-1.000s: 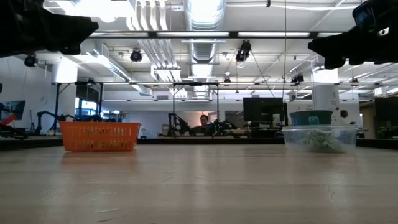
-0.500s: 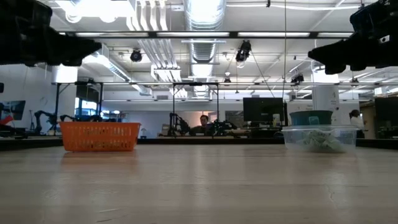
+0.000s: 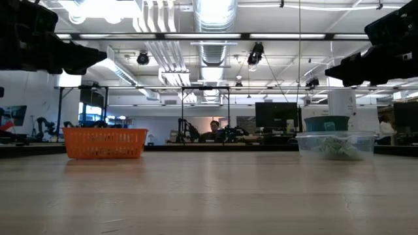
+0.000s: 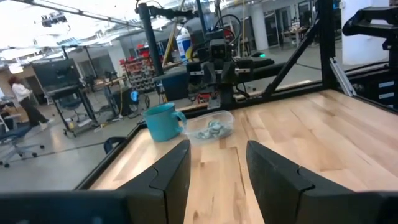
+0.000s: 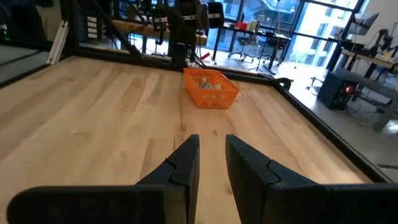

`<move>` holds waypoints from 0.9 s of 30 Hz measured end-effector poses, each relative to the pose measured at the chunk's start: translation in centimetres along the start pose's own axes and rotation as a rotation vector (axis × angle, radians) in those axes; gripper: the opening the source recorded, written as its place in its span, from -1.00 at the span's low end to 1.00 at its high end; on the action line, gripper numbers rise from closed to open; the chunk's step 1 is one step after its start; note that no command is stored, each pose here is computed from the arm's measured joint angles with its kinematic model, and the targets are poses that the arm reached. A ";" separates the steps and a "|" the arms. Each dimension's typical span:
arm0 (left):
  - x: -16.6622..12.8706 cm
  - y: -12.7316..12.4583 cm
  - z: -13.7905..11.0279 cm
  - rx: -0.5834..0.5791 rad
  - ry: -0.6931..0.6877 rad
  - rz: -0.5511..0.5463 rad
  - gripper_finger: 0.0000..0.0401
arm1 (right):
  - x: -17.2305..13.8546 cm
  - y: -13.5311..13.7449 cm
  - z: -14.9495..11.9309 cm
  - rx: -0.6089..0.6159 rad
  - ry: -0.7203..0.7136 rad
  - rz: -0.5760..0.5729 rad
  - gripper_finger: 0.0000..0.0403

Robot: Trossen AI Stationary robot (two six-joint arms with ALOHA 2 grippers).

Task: Pick and place items into bin
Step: Return to Home Position

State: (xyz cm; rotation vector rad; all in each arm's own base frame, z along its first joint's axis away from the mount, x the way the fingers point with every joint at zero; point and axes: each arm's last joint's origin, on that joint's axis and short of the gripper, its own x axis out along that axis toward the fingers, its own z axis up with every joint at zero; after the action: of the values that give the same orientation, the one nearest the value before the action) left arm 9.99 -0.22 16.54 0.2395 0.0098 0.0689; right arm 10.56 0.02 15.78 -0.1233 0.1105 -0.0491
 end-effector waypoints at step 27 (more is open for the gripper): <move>0.1 0.0 -0.1 -0.022 0.013 0.000 -0.30 | 0.1 0.0 -0.2 0.115 0.022 0.001 -0.66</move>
State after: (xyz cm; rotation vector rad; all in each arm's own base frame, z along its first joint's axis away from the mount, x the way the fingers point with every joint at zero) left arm 10.11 -0.22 16.44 0.2174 0.0224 0.0710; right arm 10.64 0.02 15.58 -0.0081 0.1298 -0.0553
